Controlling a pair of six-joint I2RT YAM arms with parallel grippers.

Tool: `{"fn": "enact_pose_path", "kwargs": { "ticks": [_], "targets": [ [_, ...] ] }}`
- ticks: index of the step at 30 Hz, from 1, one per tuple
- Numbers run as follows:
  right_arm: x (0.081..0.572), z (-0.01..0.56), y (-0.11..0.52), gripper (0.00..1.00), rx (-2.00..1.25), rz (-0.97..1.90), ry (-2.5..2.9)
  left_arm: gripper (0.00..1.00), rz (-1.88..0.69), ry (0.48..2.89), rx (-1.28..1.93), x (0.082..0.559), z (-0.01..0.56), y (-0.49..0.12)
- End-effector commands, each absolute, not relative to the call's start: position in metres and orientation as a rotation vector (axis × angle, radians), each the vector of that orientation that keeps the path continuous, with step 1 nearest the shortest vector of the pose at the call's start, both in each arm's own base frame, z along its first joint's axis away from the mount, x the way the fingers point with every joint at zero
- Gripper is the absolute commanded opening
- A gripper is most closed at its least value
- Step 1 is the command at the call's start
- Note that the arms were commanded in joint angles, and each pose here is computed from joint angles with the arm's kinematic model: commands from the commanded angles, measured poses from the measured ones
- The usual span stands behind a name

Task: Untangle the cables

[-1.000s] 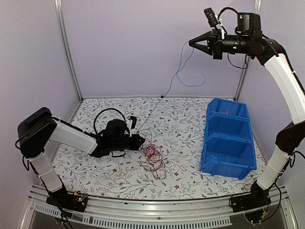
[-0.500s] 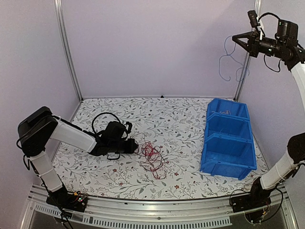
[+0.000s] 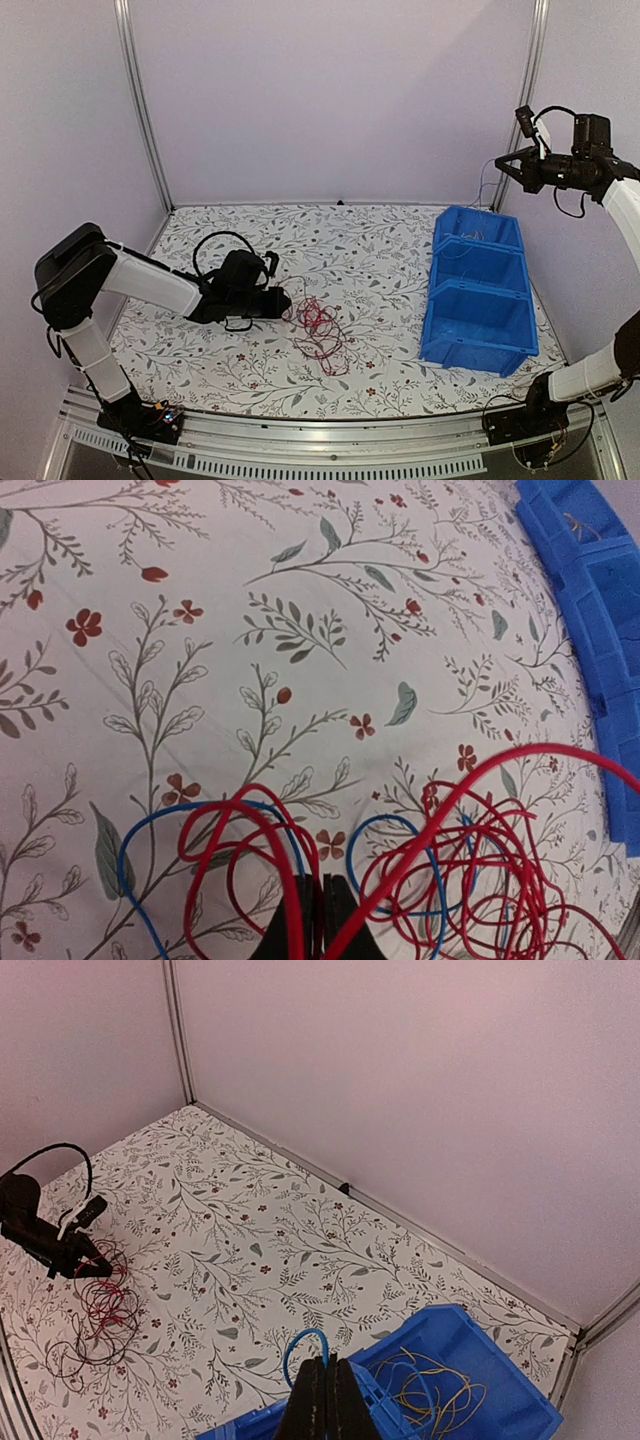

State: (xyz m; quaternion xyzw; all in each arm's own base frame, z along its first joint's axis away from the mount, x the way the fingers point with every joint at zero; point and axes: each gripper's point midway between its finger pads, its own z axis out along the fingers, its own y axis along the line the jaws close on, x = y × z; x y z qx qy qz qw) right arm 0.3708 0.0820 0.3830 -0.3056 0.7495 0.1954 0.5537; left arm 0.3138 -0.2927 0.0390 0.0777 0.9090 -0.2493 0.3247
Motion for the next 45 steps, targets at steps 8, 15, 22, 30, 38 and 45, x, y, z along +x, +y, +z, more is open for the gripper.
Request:
{"fn": "enact_pose_path", "kwargs": {
  "ticks": [8,15,22,30,38,45],
  "targets": [
    [0.349,0.365,0.069,0.0,-0.719,0.329,1.776,0.02,-0.67,2.362,0.207,0.318,0.051,-0.297],
    [0.342,0.327,0.056,0.0,-0.71,0.247,1.872,0.03,-0.703,2.364,0.223,0.314,0.053,-0.304],
    [0.344,0.236,0.045,0.0,-0.706,0.268,2.096,0.03,-0.712,2.348,0.261,0.307,0.054,-0.31],
    [0.337,0.205,0.053,0.45,-0.771,0.398,2.225,0.03,-0.684,2.255,0.409,0.303,0.078,-0.315],
    [0.336,0.257,0.102,0.59,-0.858,0.422,1.994,0.02,-0.767,2.073,0.41,0.29,0.129,-0.307],
    [0.325,0.24,0.225,0.53,-1.115,0.658,1.955,0.0,-0.83,1.981,0.368,0.28,0.157,-0.296]
  ]
}}
